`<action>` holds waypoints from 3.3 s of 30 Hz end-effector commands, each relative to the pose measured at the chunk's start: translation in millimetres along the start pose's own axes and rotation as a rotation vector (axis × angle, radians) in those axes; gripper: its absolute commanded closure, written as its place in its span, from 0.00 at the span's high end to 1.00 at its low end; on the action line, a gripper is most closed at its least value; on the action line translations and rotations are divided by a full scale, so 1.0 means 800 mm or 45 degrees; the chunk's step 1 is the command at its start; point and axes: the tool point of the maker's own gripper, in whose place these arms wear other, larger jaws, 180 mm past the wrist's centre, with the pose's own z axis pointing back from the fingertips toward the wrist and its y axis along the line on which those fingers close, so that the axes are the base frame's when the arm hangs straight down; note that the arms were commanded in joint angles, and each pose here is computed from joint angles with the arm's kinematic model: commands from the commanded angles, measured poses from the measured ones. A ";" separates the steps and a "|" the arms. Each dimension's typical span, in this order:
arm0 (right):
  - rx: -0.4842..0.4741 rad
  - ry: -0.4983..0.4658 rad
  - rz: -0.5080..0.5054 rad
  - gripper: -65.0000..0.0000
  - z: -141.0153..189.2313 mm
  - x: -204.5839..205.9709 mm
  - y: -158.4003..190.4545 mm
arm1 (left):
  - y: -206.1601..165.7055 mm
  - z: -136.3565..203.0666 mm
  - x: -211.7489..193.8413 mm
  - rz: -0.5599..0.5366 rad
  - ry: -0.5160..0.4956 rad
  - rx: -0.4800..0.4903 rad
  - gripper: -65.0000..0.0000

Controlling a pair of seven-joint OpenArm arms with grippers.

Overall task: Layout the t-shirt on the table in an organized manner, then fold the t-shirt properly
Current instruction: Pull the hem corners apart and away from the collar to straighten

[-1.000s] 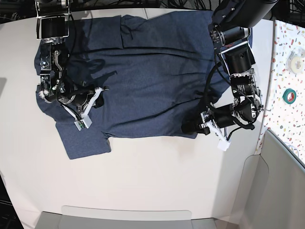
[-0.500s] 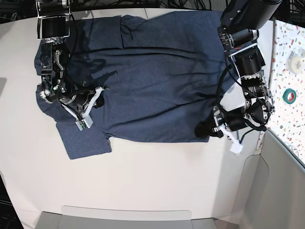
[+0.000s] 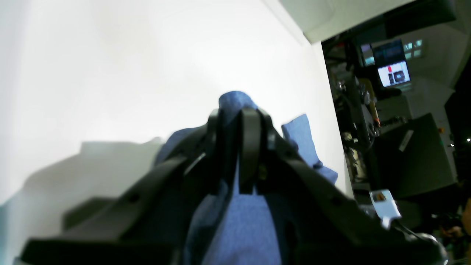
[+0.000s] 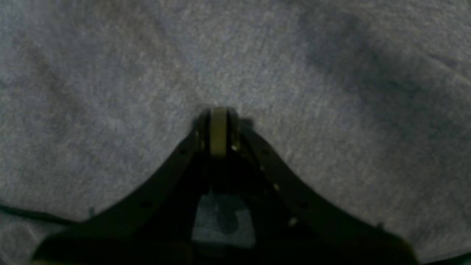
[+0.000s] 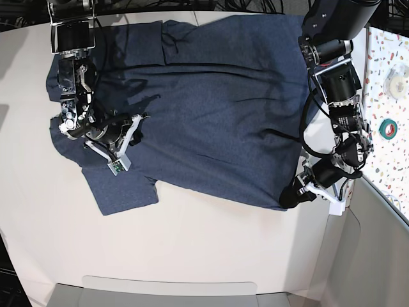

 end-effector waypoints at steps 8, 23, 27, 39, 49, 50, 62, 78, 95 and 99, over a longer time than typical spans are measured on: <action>-0.020 0.129 0.015 0.00 -0.002 -0.028 -0.001 | 0.009 -0.049 0.032 0.000 -0.150 0.027 0.10; -0.032 0.071 0.022 0.00 0.001 0.000 -0.004 | 0.132 -0.010 0.078 0.072 -0.328 0.520 0.21; -0.052 -0.001 0.031 0.00 0.008 0.033 -0.010 | 0.099 -0.023 0.083 0.040 -0.240 0.440 0.42; -0.205 -0.352 -0.022 0.00 0.079 0.163 -0.077 | -0.034 0.002 0.093 -0.248 -0.072 0.137 0.31; -0.257 -0.129 -0.210 0.00 0.077 0.071 -0.113 | -0.003 -0.013 -0.099 -0.451 0.561 0.250 0.00; -0.271 -0.112 -0.207 0.00 0.076 0.066 -0.114 | -0.003 -0.019 -0.110 -0.497 0.585 0.266 0.00; -0.372 0.127 -0.273 0.00 0.009 -0.010 -0.155 | 0.045 -0.030 -0.107 -0.840 0.574 0.701 0.00; -0.280 -0.046 -0.096 0.00 -0.053 0.131 -0.147 | 0.105 -0.049 -0.057 -0.824 0.401 0.815 0.09; -0.446 -0.268 -0.095 0.00 0.012 0.205 -0.192 | 0.038 -0.061 0.061 -0.740 0.107 0.751 0.31; -0.409 -0.461 -0.259 0.00 0.050 0.206 -0.198 | 0.006 -0.028 0.086 -0.636 0.050 0.725 0.31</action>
